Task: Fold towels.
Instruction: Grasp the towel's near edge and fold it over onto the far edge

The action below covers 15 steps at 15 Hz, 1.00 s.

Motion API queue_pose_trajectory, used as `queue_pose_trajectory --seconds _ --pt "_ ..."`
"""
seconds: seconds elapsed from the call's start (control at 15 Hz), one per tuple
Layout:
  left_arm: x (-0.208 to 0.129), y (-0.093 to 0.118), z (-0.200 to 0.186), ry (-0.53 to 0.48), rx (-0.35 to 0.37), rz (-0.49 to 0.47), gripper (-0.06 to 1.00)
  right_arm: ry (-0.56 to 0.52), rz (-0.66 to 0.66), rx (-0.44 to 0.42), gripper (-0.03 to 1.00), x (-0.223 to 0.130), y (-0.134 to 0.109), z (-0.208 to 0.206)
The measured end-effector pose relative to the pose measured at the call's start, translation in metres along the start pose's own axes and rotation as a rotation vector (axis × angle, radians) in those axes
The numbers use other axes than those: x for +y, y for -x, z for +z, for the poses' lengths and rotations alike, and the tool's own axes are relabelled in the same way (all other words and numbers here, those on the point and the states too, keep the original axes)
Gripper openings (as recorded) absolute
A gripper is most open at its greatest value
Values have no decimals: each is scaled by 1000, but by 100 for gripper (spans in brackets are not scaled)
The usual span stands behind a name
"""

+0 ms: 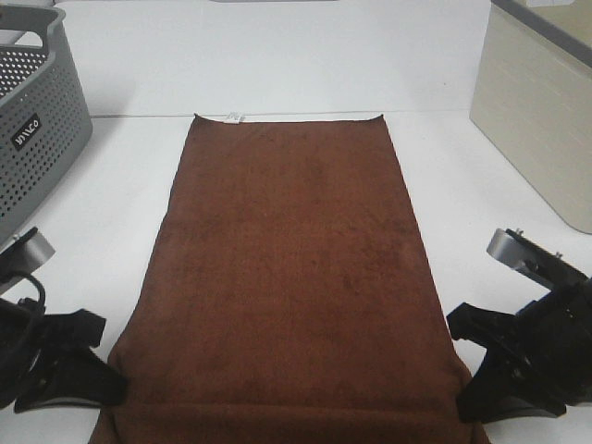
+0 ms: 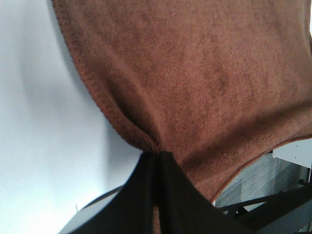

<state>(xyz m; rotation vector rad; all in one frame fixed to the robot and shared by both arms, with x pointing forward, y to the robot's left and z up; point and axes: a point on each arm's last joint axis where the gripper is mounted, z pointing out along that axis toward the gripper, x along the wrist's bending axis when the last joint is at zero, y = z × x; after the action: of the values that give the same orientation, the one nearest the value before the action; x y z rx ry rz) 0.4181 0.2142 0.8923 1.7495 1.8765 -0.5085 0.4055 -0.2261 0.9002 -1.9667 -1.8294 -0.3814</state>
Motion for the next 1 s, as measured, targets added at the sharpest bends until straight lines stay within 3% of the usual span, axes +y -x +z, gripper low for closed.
queue_pose_trajectory --seconds 0.4,0.67,1.0 --pt "-3 0 -1 1 -5 -45 1 42 -27 10 0 2 -5 -8" --pt "51 23 -12 103 1 -35 1 200 -127 39 0 55 -35 -38" --pt "139 45 -7 183 25 3 1 283 -192 47 0 139 -60 -49"
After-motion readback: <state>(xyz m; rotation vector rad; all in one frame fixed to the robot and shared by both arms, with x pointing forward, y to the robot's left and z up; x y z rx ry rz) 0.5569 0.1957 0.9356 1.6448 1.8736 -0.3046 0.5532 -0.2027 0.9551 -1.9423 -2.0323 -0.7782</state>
